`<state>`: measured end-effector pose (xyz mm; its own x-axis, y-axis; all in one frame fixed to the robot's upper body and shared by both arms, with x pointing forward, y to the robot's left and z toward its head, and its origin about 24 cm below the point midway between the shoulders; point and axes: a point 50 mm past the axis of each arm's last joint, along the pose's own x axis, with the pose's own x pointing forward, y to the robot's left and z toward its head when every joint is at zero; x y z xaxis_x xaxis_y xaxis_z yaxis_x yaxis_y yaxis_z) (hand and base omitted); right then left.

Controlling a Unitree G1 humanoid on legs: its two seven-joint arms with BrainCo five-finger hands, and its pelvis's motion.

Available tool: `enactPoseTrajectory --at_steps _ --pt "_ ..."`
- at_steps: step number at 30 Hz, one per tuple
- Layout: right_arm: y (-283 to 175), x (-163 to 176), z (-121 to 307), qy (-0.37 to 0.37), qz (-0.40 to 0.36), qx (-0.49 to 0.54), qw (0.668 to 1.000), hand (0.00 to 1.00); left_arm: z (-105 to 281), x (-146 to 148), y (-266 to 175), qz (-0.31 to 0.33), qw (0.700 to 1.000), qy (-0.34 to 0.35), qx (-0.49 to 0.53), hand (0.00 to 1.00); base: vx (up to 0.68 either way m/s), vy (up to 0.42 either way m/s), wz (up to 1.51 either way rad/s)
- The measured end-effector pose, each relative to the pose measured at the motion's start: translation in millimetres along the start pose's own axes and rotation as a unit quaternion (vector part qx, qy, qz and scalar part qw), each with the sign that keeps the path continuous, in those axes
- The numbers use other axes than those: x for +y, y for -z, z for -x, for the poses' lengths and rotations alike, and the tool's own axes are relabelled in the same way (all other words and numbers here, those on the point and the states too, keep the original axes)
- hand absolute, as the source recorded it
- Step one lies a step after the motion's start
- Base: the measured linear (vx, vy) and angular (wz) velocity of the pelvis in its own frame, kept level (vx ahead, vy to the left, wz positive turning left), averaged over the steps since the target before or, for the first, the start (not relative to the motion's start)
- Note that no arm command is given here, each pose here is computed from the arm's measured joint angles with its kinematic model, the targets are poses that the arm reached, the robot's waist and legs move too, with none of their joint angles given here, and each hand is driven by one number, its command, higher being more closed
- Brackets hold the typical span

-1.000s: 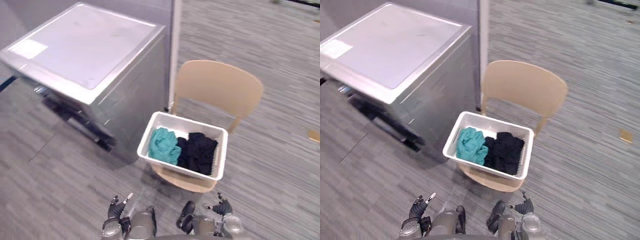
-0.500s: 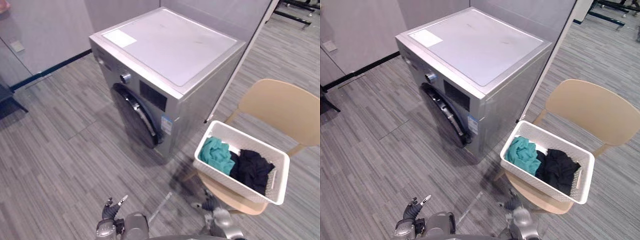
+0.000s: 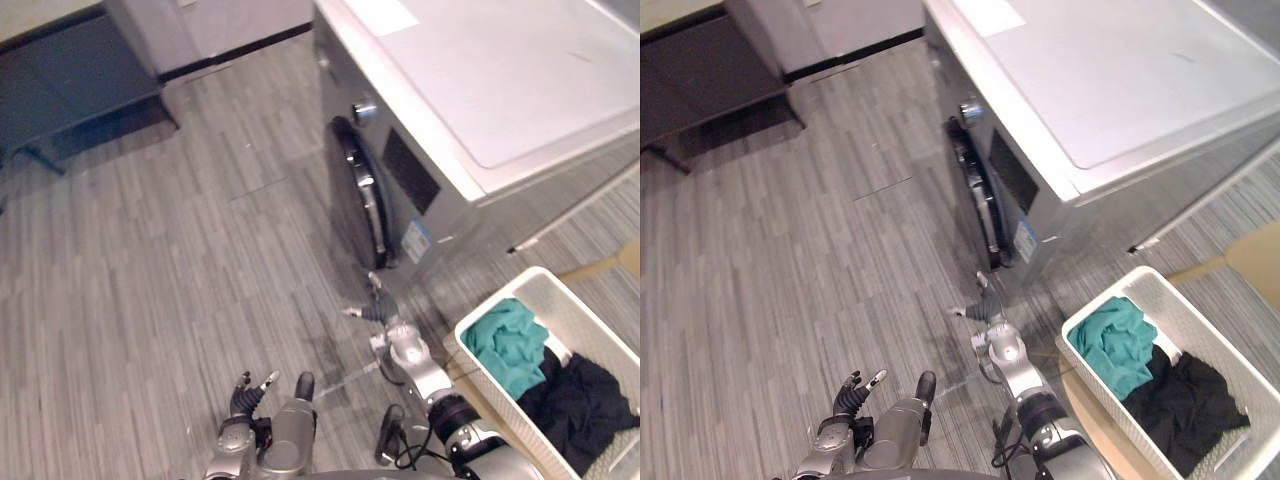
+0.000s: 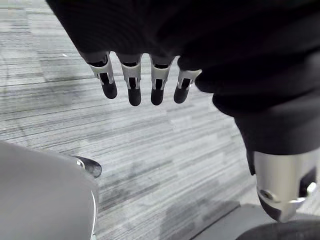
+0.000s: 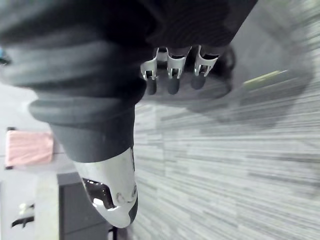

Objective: Pick up the laundry basket with both hands and put the clothes into the washing machine.

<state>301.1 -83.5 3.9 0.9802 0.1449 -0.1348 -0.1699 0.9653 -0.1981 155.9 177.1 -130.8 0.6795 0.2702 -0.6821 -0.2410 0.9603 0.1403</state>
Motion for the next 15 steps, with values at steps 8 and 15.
enactPoseTrajectory --at_steps 8,15 --pt "-73.1 -60.6 -26.8 0.156 -0.043 -0.116 0.98 0.0 2.3 -3.0 -11.8 0.003 0.999 0.006 -0.041 0.0 -0.09 -0.003 0.18" --pt "-97.2 -123.7 -25.7 0.274 -0.033 -0.152 0.949 0.0 0.8 1.1 -24.3 0.006 0.998 -0.006 -0.068 0.0 -0.13 0.026 0.02"
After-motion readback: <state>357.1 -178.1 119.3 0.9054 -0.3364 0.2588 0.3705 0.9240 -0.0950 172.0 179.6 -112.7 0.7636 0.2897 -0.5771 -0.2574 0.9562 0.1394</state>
